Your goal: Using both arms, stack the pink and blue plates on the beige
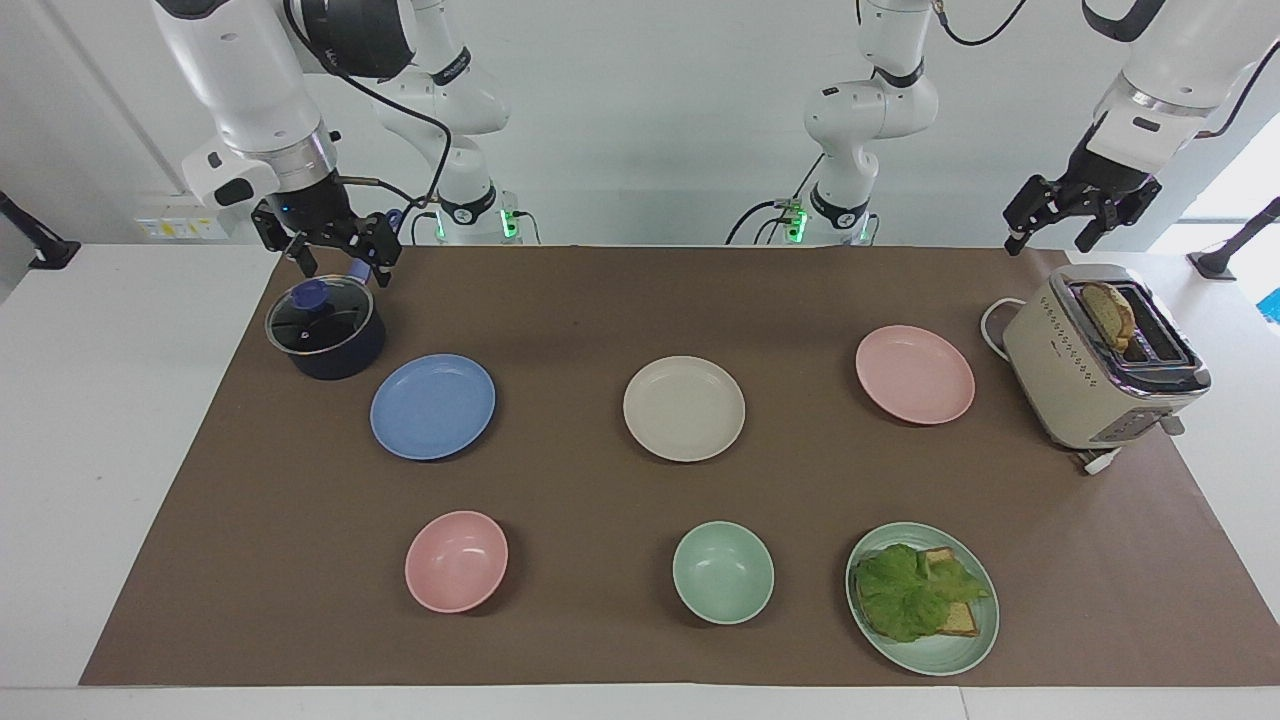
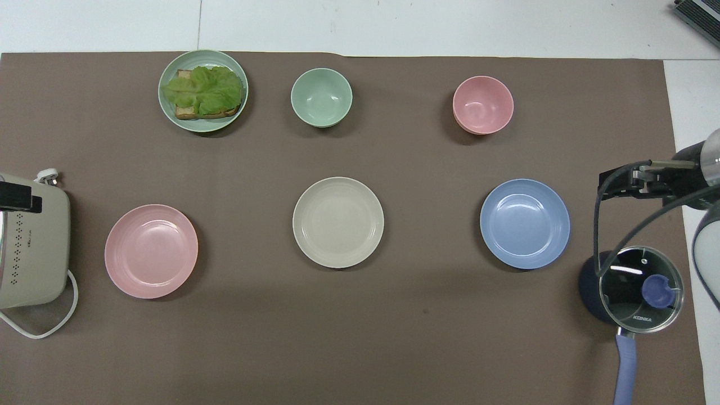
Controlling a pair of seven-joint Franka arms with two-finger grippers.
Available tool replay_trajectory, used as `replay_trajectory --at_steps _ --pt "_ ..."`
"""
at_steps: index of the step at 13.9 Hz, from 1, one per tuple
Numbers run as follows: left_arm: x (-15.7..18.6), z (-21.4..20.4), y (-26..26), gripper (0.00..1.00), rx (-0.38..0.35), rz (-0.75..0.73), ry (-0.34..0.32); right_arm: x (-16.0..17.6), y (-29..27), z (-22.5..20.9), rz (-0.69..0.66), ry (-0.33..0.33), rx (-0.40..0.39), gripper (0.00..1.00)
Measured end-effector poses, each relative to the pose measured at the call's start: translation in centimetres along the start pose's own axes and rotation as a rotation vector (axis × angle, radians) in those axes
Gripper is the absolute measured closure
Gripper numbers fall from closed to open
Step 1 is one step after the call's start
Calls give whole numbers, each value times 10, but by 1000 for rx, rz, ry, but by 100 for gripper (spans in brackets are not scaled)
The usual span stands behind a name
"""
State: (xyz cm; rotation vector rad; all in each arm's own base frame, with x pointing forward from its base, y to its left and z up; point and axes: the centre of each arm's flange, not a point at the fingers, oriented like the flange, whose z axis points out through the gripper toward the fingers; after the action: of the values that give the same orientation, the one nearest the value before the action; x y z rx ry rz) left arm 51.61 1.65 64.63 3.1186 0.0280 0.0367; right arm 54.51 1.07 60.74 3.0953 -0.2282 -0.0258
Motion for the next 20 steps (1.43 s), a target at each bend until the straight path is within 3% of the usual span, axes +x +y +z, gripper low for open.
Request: replay_trajectory --at_steps 13,20 --pt "0 0 0 0 0 0 -1 1 7 -2 15 1 14 0" --pt "-5 2 2 0 0 -1 -36 1 7 -2 15 2 14 0"
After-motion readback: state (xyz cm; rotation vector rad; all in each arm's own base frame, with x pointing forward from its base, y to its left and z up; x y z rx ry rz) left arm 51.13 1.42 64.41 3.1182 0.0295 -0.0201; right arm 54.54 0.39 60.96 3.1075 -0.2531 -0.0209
